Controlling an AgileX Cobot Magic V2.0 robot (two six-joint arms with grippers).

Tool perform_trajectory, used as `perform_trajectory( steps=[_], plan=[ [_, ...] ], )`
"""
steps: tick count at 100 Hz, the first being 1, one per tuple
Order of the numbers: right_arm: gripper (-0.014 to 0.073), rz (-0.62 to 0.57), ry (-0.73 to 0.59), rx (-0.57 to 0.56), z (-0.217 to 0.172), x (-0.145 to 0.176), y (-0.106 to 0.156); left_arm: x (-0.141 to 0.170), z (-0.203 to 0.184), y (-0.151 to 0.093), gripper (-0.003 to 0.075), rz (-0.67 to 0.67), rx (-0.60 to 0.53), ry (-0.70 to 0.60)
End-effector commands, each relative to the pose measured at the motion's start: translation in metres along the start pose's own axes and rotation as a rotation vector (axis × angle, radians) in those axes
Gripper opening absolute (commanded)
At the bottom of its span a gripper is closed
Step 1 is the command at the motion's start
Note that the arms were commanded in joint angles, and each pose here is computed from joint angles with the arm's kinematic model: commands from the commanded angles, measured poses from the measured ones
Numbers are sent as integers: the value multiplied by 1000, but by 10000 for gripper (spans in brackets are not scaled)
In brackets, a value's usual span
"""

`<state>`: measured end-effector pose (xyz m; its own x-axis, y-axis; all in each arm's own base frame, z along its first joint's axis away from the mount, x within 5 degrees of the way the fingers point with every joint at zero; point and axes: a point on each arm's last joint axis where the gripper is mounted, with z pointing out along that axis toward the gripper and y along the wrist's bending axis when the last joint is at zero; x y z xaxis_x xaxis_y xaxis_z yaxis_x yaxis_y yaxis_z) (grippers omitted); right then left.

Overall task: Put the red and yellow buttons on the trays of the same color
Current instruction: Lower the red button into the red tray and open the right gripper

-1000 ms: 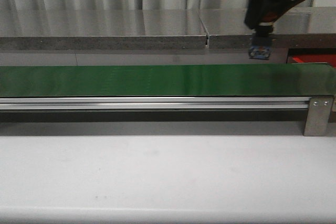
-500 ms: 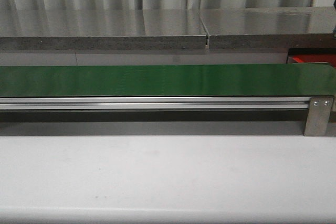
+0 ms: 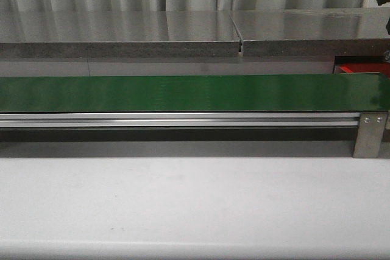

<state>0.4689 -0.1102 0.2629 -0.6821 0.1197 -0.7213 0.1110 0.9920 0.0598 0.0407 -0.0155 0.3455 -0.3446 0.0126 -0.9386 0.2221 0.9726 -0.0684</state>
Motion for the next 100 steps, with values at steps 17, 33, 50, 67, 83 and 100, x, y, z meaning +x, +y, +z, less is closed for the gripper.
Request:
perform_trajectory(
  steps=[17, 33, 50, 67, 83, 100],
  plan=[
    [59, 29, -31, -10, 3, -17, -2, -13, -2, -1, -20, -4, 10, -83],
    [59, 80, 8, -11, 17, -8, -5, -13, -2, -1, -20, -4, 10, -83],
    [62, 82, 26, -5, 23, -3, -9, -13, -2, -1, -20, -4, 10, -83],
    [171, 83, 23, -3, 23, -4, -10, -13, -2, -1, -20, -4, 10, -83],
    [542, 82, 11, -2, 19, -6, -10, -13, -2, -1, -20, -4, 10, -83],
    [624, 74, -35, 4, 6, -16, -9, -13, -2, -1, -20, -4, 10, -83]
  ],
)
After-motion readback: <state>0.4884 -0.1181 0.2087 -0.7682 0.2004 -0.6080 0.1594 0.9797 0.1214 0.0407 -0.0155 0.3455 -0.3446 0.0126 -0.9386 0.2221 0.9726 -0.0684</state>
